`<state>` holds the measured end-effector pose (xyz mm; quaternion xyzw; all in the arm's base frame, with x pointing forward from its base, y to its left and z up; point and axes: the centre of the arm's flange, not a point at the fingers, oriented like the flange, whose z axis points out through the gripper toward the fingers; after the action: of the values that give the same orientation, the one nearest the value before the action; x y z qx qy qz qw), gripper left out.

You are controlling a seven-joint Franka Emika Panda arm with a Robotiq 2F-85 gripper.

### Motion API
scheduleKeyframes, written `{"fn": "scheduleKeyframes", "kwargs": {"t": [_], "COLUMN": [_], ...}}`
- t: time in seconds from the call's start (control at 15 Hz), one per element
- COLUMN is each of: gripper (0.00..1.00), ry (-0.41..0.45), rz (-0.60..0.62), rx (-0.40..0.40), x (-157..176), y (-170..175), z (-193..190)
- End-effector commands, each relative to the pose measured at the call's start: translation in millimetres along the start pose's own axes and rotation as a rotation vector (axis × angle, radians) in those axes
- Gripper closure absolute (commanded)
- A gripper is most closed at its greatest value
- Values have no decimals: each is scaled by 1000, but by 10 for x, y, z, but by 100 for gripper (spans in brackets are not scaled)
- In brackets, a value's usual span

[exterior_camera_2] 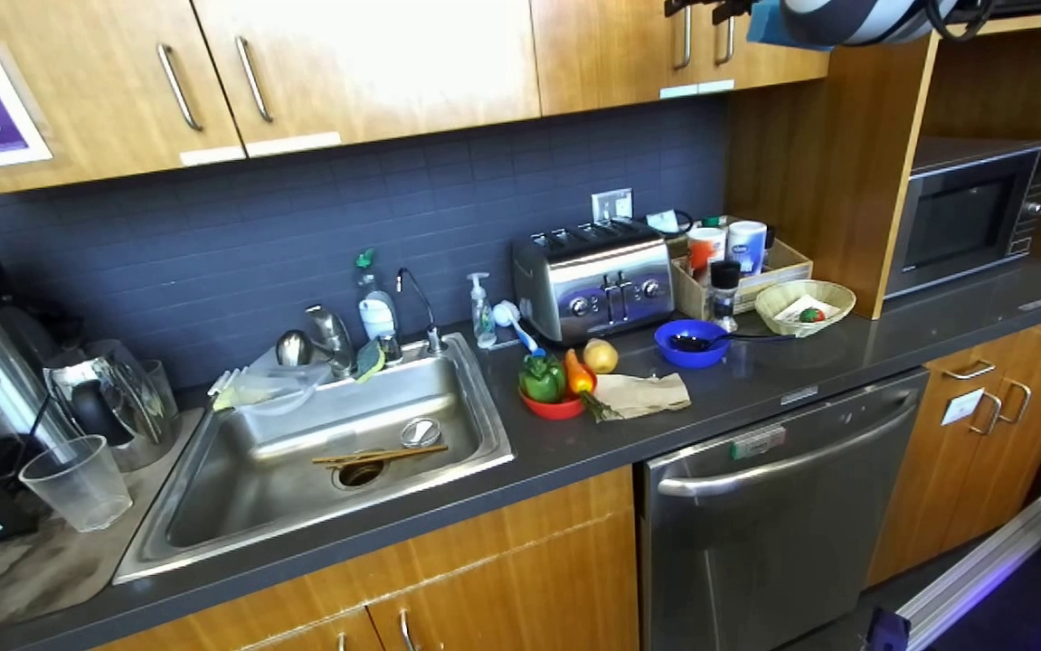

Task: Open the top left cabinet door

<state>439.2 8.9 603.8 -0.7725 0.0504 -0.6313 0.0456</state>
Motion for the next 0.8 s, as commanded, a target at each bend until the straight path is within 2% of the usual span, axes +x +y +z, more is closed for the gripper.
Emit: {"fn": "scheduleKeyframes", "kwargs": {"t": [0.0, 0.73], "gripper": [0, 0], "ry": [29, 27], "rz": [21, 25], "rx": [-28, -57], "x": [-201, -143], "y": [103, 250], "z": [376, 693]}}
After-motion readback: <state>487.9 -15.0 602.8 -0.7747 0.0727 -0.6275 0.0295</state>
